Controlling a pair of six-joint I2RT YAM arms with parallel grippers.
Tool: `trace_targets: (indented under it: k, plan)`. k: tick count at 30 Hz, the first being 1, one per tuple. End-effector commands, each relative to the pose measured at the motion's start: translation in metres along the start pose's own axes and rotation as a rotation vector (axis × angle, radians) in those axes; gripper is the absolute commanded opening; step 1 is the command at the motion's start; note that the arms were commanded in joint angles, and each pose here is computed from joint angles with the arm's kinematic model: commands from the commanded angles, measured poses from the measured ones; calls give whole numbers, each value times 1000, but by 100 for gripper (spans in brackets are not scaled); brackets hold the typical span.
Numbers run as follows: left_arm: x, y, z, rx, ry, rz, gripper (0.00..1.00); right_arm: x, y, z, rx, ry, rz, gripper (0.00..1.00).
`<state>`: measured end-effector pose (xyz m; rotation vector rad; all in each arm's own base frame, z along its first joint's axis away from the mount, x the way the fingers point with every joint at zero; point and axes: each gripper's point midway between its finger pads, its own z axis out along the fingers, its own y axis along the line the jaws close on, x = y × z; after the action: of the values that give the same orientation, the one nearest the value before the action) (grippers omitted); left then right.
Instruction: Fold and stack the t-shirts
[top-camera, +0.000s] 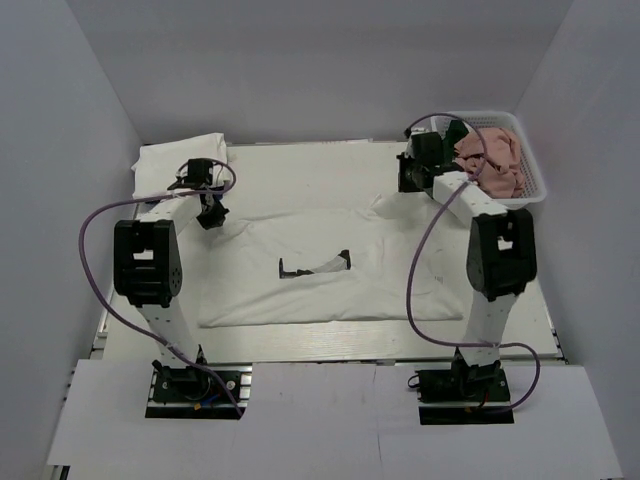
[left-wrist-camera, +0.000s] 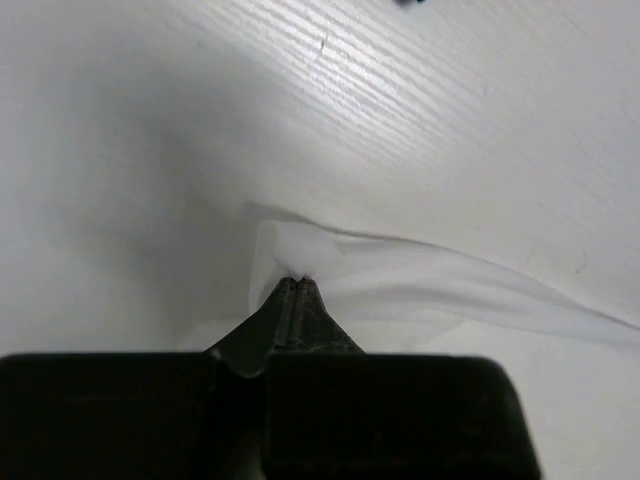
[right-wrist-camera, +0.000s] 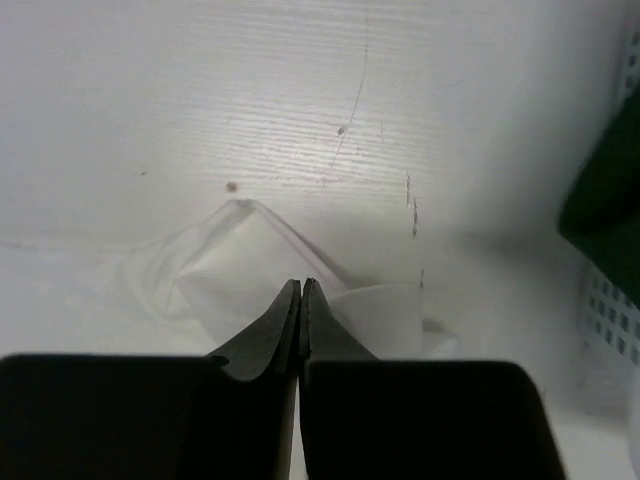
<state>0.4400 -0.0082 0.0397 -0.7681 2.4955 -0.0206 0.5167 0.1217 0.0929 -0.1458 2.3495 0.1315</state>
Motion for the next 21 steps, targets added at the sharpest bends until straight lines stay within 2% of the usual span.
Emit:
trace_targets:
  k: [1,4,6,7,9,10,12,16,21]
  plan:
    - [-18,-4,-47,37,-103,-19,0,-38,9,-56,-44,-179,6,0]
    - [-13,4,-60,35,-119,-35,0,-8,7,-78,-43,-149,18,0]
    - [-1,10,-62,35,-101,-44,0,-8,11,-100,-59,-183,27,0]
    - [2,12,-65,35,-101,-56,0,17,8,-97,-50,-136,39,0]
    - [9,19,-72,30,-109,-66,0,19,9,-113,-53,-157,46,0]
    - [13,22,-75,26,-102,-75,0,21,5,-128,-37,-180,67,0]
    - [15,31,-83,13,-128,-79,0,43,-3,-132,7,-147,85,0]
    - [20,45,-98,-12,-164,-106,0,49,-16,-168,79,-165,154,0]
    - [17,55,-108,-27,-218,-126,0,60,-35,-190,177,-182,215,0]
